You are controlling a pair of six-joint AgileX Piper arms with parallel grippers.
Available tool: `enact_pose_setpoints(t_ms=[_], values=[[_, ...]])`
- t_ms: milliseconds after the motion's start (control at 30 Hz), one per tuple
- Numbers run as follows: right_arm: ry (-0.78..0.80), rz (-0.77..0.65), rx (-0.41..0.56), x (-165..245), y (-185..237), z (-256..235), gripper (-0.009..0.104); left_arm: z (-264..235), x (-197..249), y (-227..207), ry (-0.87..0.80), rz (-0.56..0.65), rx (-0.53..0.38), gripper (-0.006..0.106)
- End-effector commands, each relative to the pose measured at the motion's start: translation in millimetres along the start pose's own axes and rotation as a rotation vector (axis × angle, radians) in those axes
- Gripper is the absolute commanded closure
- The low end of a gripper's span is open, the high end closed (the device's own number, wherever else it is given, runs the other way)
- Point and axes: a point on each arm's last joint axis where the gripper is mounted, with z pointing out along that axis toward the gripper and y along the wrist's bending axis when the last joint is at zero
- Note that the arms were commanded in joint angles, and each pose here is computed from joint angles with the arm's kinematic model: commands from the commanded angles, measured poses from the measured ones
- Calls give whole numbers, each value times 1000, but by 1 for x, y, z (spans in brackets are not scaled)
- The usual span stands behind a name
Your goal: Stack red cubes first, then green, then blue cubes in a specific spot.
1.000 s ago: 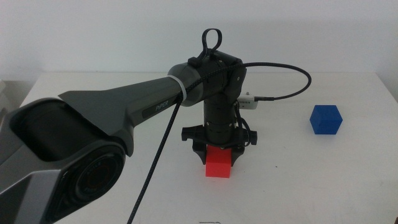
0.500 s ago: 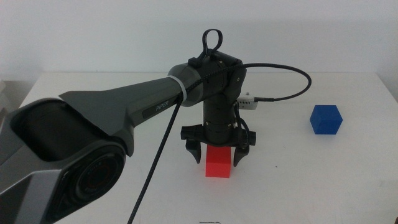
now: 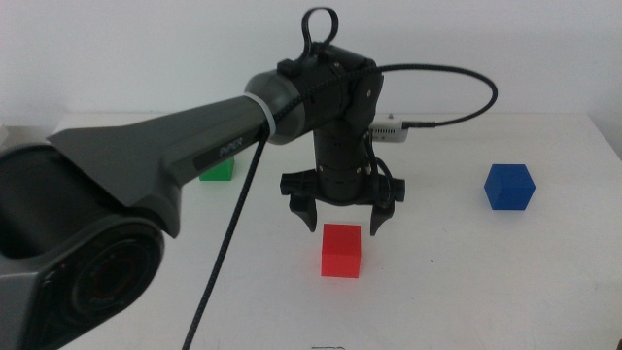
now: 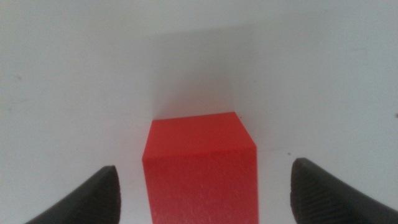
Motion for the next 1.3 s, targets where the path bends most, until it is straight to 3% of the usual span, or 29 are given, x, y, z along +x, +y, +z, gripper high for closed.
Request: enact_pose_setpoints(t_ms=[0, 267, 600, 900, 1267], values=[[-101, -20, 10, -11, -1, -2, 6, -51, 8, 0, -27, 2, 22, 7], [-101, -20, 10, -11, -1, -2, 6, -106, 7, 21, -142, -23, 71, 7], [-101, -20, 10, -11, -1, -2, 6, -165, -1, 85, -285, -71, 72, 7], [-101, -20, 10, -11, -1, -2, 6, -167, -22, 152, -335, -173, 6, 7], [-101, -20, 10, -11, -1, -2, 6, -126, -59, 206, -395, -168, -46, 10]])
